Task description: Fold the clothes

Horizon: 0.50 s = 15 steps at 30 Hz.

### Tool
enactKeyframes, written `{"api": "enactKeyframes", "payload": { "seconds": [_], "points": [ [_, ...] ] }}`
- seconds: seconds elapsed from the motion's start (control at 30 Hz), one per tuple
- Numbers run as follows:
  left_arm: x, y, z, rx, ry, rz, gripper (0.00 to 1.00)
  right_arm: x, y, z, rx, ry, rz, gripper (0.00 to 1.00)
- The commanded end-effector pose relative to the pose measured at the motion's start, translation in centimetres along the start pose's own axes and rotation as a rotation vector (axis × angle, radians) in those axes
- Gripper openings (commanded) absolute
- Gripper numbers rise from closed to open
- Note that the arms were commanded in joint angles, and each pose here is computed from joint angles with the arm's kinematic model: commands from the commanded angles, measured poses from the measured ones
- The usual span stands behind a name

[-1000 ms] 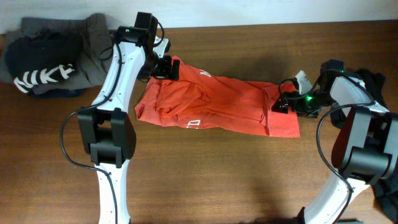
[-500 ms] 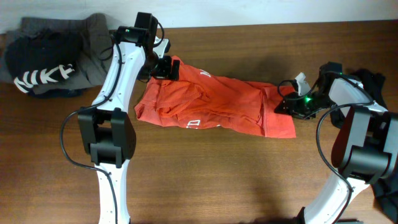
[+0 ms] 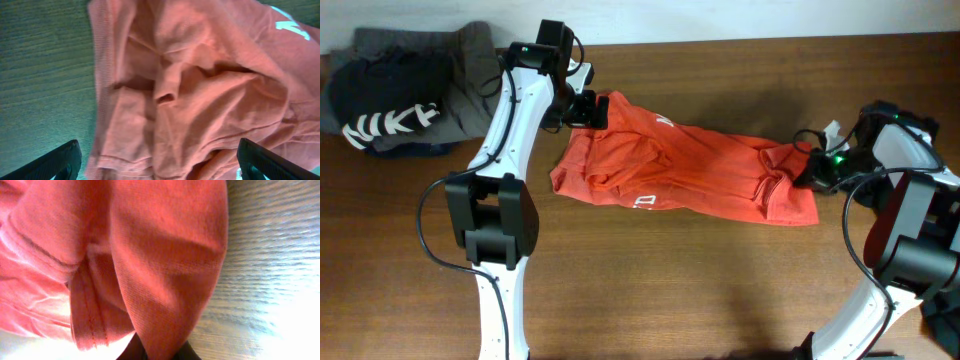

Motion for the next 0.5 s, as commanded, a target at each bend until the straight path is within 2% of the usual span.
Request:
{"api": "enactKeyframes", "payload": {
  "seconds": [0.0, 0.17, 0.47],
  "points": [
    [1.5, 0.5, -0.2, -0.019, -0.003, -0.035, 0.99, 2.7, 2.3, 0.7, 0.015, -0.048, -0.067, 0.09],
    [1.5, 0.5, -0.2, -0.020, -0.003, -0.036, 0.99, 4.5, 2.5, 2.2, 0.010, -0.092, -0.072, 0.08],
    [1.5, 0.5, -0.2, -0.020, -0.003, -0.036, 0.99, 2.2, 0.9, 6.6, 0.074, -0.411, -0.124, 0.08]
  ]
}}
Point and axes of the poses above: each gripper's point midway between its finger pads, its own x axis back along the fingers, its own z axis along the line the jaws close on, y = z × x, the point moved 2 cm from there along x, back along the fingers, and after that the axes turned 13 degrees about -x, right-handed, at the moved point
